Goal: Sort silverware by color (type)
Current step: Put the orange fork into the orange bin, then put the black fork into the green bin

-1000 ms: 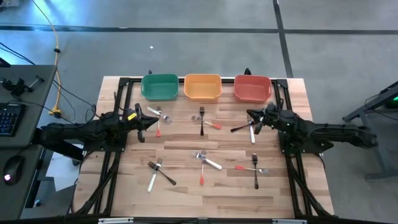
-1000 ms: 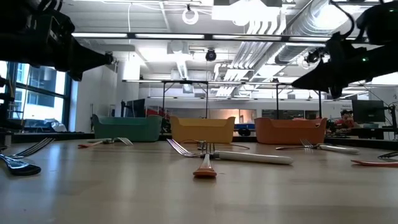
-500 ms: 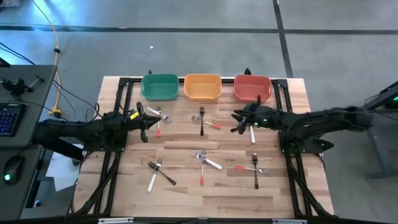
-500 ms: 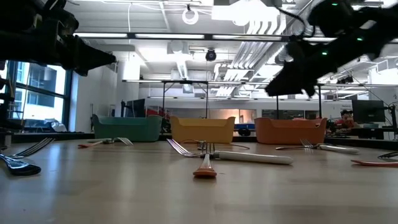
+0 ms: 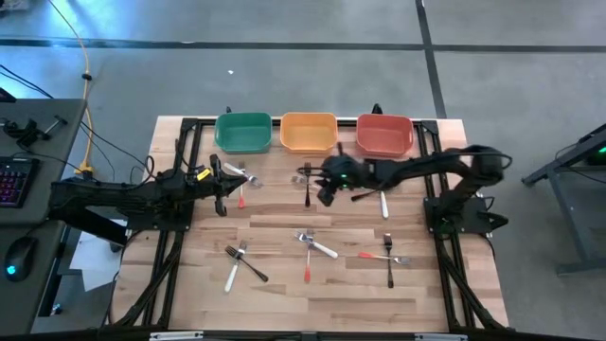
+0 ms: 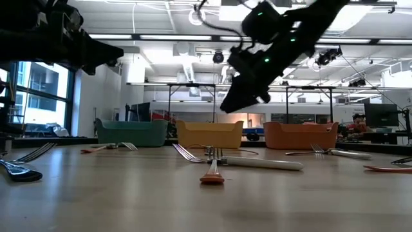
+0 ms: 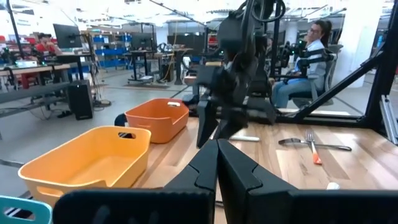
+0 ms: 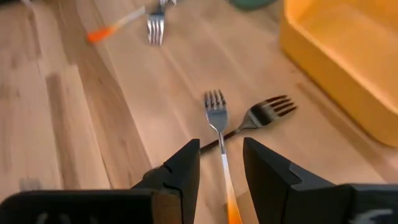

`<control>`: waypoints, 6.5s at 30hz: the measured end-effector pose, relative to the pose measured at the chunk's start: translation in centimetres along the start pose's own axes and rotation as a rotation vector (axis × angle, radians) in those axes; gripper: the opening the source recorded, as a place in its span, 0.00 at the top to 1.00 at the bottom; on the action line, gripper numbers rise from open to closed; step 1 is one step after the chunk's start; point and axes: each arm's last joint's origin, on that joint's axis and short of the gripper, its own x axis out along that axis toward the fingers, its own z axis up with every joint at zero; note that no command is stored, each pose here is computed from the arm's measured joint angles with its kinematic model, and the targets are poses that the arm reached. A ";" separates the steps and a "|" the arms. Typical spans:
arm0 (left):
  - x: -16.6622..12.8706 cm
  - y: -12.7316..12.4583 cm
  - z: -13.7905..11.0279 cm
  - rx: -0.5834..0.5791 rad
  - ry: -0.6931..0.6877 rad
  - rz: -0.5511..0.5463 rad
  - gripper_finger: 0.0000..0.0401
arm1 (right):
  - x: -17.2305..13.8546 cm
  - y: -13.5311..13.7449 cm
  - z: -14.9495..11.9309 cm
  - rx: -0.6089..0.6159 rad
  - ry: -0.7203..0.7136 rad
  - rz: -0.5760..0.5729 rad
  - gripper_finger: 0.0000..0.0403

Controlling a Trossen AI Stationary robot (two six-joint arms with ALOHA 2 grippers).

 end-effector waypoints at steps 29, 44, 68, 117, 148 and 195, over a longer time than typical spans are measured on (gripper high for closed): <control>0.2 0.0 0.0 -0.032 -0.005 -0.001 1.00 | 7.1 -1.3 0.4 0.006 0.469 -0.091 0.97; 0.1 0.0 0.1 -0.035 -0.008 -0.001 1.00 | 5.4 -1.6 1.2 0.085 0.492 -0.054 1.00; 0.1 0.0 0.1 -0.035 -0.009 -0.005 1.00 | -10.3 -11.7 5.7 -0.172 0.550 -0.520 1.00; 0.2 -0.1 -0.5 -0.019 0.043 -0.006 1.00 | -9.1 -19.7 -0.1 -0.144 0.420 -0.337 0.91; 3.4 -7.7 2.3 -0.091 0.654 -0.431 0.93 | -7.9 -1.3 -6.1 -0.326 -0.672 0.354 1.00; 6.9 -16.3 -4.1 0.254 1.409 -0.532 0.98 | -8.1 -0.6 -6.2 -0.341 -0.683 0.379 1.00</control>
